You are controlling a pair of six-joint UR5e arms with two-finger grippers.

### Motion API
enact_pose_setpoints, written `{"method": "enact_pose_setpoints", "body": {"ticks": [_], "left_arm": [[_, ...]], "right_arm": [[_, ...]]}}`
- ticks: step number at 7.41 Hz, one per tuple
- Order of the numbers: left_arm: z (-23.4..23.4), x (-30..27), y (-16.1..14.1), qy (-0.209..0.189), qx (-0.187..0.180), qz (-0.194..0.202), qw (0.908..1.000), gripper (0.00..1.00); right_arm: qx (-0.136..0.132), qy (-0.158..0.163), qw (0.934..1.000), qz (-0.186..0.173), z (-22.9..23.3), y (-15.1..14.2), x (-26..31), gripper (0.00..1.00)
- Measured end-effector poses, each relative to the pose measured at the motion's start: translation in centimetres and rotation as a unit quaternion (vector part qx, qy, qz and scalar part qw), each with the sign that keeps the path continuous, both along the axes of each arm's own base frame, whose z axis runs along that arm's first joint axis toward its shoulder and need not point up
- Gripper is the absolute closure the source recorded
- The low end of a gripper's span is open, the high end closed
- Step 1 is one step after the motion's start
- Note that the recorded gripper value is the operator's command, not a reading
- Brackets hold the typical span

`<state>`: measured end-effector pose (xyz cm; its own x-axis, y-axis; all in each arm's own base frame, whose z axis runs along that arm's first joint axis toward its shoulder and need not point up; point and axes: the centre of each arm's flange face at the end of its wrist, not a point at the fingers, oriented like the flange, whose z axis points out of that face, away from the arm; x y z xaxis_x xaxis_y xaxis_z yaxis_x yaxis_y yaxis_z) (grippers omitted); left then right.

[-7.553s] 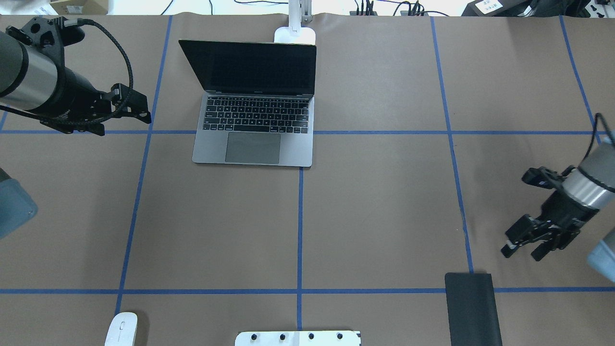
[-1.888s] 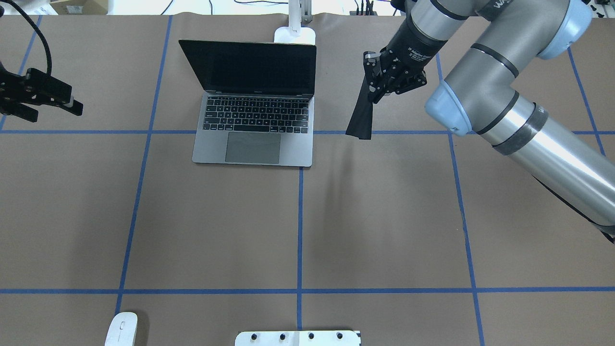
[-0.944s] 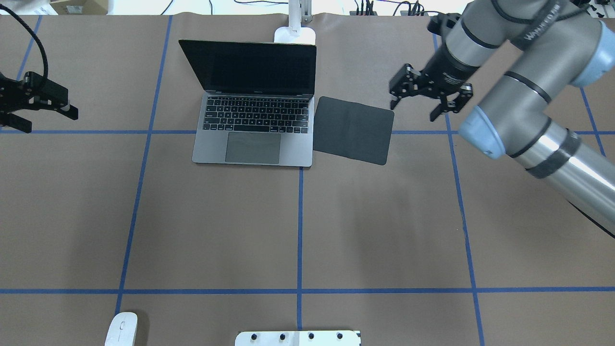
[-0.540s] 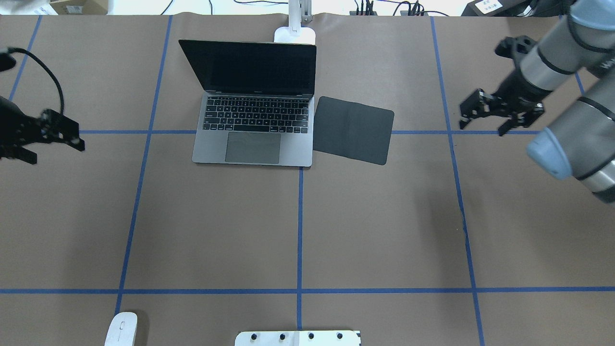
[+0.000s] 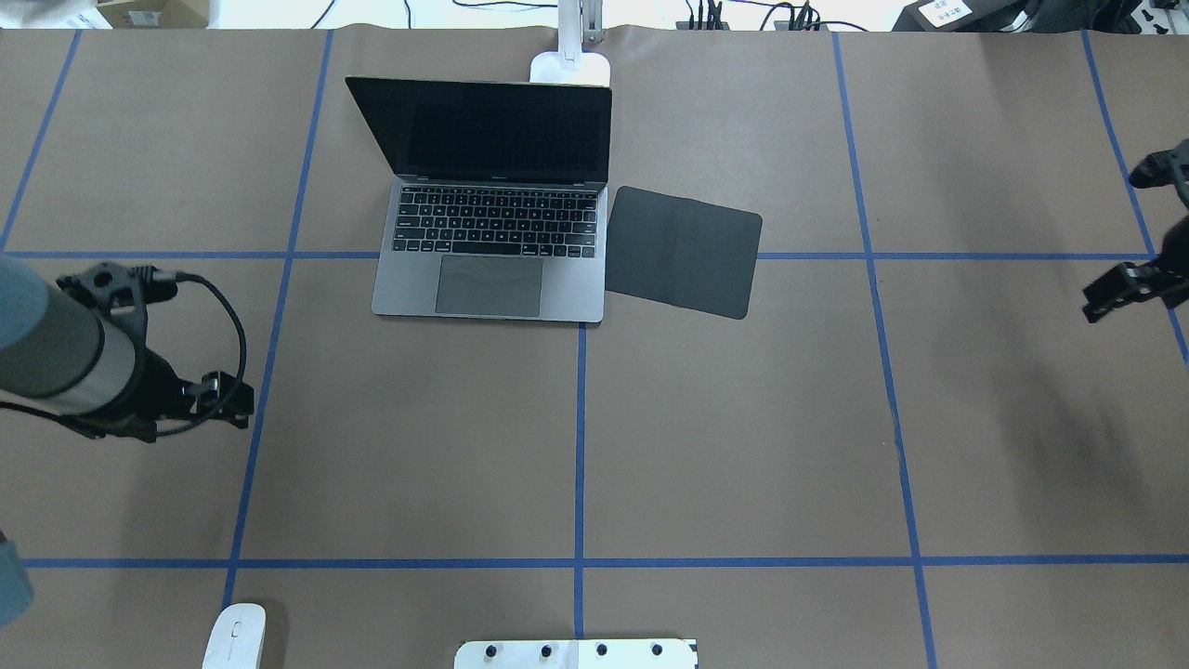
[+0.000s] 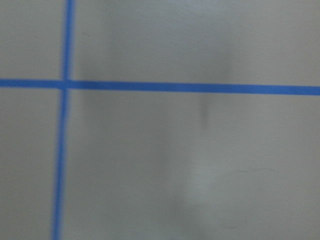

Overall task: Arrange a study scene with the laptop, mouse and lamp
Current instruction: 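Grasp the white mouse near the robot with the left gripper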

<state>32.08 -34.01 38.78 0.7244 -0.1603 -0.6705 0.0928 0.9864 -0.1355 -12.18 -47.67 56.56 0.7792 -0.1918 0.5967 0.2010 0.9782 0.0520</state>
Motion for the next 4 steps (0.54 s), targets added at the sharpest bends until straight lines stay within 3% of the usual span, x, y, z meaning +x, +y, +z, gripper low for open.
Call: {"method": "enact_pose_setpoints", "body": {"ticks": [2, 4], "left_arm": [[1.7, 3.0, 4.3, -0.010, -0.007, 0.023, 0.9997, 0.00], [1.8, 6.5, 9.0, -0.008, -0.003, 0.045, 0.9990, 0.00]], "right_arm": [[0.009, 0.033, 0.9975, -0.062, 1.9, 0.2, 4.6, 0.00], [0.013, 0.039, 0.9948, -0.093, 2.7, 0.5, 6.4, 0.00]]}}
